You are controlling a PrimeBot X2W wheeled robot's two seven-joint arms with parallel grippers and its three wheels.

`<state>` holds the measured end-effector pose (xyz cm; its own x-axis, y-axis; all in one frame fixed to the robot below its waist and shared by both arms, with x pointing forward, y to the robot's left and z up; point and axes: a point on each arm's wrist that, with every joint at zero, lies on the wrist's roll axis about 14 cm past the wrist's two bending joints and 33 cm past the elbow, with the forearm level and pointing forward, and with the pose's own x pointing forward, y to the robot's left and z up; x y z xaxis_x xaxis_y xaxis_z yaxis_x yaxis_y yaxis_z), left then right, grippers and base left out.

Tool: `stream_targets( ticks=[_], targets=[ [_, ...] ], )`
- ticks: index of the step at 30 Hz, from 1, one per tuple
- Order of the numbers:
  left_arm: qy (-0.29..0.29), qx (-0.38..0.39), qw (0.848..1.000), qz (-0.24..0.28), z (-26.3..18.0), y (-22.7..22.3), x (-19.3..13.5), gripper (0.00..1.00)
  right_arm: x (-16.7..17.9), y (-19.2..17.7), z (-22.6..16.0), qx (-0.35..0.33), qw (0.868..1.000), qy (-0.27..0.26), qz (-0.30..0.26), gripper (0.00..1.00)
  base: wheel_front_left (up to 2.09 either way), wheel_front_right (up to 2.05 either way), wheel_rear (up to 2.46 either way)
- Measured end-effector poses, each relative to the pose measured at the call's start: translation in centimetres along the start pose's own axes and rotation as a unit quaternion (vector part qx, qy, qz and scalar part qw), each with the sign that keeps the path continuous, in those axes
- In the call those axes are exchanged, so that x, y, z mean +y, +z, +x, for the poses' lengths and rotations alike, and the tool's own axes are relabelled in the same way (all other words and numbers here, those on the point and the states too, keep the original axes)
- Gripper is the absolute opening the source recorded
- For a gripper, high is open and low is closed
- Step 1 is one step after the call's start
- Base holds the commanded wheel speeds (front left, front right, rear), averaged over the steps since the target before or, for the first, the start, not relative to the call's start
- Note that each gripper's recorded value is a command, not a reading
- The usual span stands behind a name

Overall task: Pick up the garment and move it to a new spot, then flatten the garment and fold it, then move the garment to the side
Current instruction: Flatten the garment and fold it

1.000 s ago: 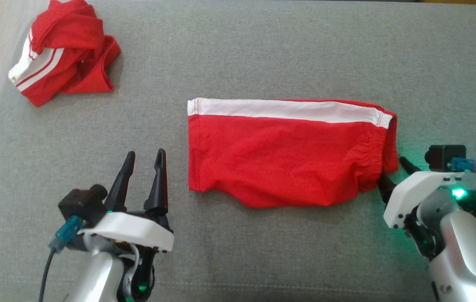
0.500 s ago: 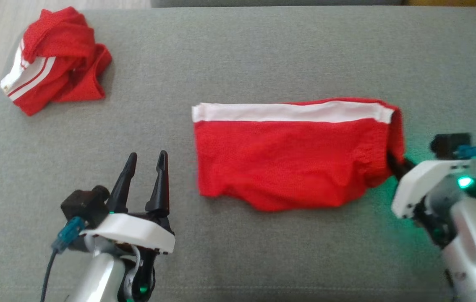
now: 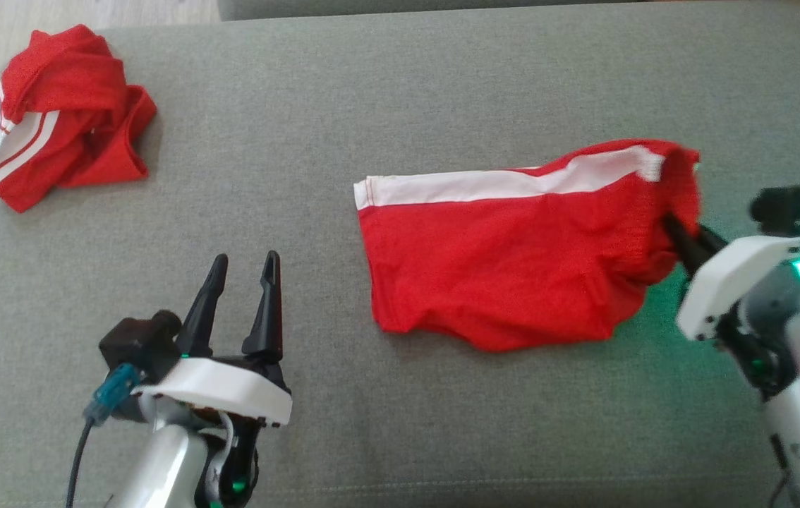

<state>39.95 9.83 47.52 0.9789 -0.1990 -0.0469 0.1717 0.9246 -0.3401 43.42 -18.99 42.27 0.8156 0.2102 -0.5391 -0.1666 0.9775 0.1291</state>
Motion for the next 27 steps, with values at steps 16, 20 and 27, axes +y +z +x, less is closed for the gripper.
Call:
stream_targets(
  ticks=[16, 20, 27],
  targets=[
    [0.034, -0.011, 0.999, 0.001, -1.3, 1.0, 2.0, 1.0, 15.6, 1.6, 0.6, -0.017, 0.98, 0.2, -0.004, 0.0, 0.0, 0.0, 0.0],
    [0.047, -0.013, 0.999, 0.002, -1.7, 1.1, 2.8, 1.0, 18.7, 1.3, 1.4, -0.007, 0.973, 0.231, 0.002, 0.0, 0.0, 0.0, 0.0],
    [0.073, -0.011, 0.997, 0.0, -2.4, 0.8, 4.3, 1.0, 20.9, 0.6, 3.8, 0.013, 0.97, 0.241, -0.022, 0.0, 0.0, 0.0, 0.0]
  ],
)
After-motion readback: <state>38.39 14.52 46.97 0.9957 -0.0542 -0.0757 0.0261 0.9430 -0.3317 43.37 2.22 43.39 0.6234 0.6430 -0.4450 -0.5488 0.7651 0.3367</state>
